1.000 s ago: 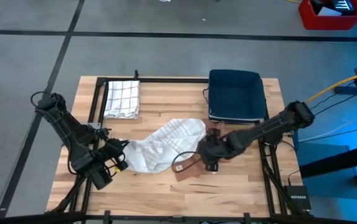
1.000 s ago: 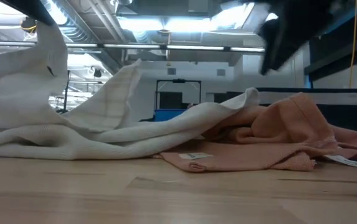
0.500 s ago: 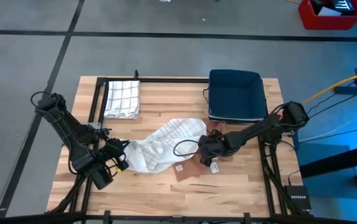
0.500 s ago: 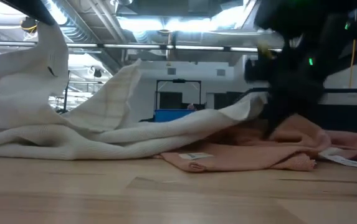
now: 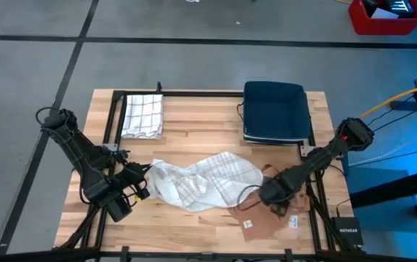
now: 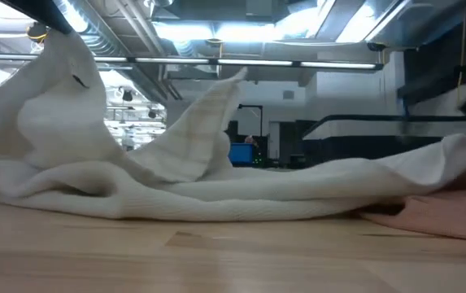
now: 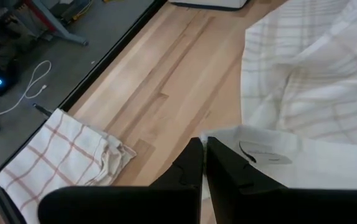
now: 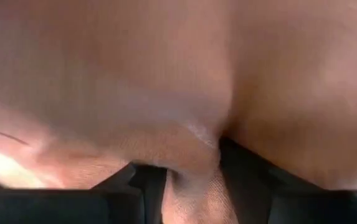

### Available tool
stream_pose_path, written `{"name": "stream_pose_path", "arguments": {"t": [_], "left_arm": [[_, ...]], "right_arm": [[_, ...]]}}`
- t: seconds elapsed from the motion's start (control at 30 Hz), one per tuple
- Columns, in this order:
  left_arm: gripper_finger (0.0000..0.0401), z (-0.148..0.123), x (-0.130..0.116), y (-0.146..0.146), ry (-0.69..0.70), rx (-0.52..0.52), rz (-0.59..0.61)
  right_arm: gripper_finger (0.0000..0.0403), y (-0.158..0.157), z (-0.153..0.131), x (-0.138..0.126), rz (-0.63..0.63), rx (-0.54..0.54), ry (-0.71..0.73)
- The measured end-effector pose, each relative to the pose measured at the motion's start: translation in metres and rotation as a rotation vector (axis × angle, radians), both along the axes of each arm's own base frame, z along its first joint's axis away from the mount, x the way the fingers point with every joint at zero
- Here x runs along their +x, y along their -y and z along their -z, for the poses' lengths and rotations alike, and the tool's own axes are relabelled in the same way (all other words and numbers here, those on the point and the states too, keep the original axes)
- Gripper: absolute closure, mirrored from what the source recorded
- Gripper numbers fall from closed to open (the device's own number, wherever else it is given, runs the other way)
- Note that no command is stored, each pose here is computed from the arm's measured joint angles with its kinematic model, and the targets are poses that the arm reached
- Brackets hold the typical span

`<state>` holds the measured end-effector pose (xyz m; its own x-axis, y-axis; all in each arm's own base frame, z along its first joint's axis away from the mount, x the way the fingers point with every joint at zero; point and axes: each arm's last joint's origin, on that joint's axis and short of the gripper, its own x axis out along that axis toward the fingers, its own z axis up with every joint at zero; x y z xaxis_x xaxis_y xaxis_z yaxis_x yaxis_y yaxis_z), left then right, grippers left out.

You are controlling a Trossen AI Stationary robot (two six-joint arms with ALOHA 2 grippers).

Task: Fold towel
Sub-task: Fold the white towel on the table

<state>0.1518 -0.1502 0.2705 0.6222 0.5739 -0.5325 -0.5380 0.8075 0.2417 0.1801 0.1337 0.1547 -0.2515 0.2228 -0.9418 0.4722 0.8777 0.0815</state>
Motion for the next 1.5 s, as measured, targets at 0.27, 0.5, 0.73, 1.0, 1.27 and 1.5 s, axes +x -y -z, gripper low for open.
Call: {"name": "stream_pose_path", "arguments": {"t": [0.27,0.5,0.73,1.0,1.27,1.5], "left_arm": [[0.0397,0.0,0.0,0.0,0.001,-0.013,-0.006],[0.0397,0.0,0.0,0.001,0.006,-0.019,-0.007],[0.0397,0.0,0.0,0.001,-0.001,-0.011,-0.002],[0.0397,0.0,0.0,0.001,-0.001,-0.011,0.0],[0.0397,0.0,0.001,0.0,-0.003,-0.009,0.0],[0.0397,0.0,0.001,0.0,0.011,-0.019,-0.014]], "right_arm": [[0.0187,-0.011,-0.02,0.005,0.068,0.17,-0.109],[0.0156,-0.019,-0.06,0.057,0.03,0.019,0.47],[0.0165,-0.054,-0.042,0.07,-0.164,0.052,0.91],[0.019,-0.04,-0.053,0.054,-0.18,0.061,0.44],[0.0192,-0.042,-0.116,0.091,-0.28,-0.022,0.827],[0.0192,-0.079,-0.069,0.121,-0.469,-0.151,1.215]]}}
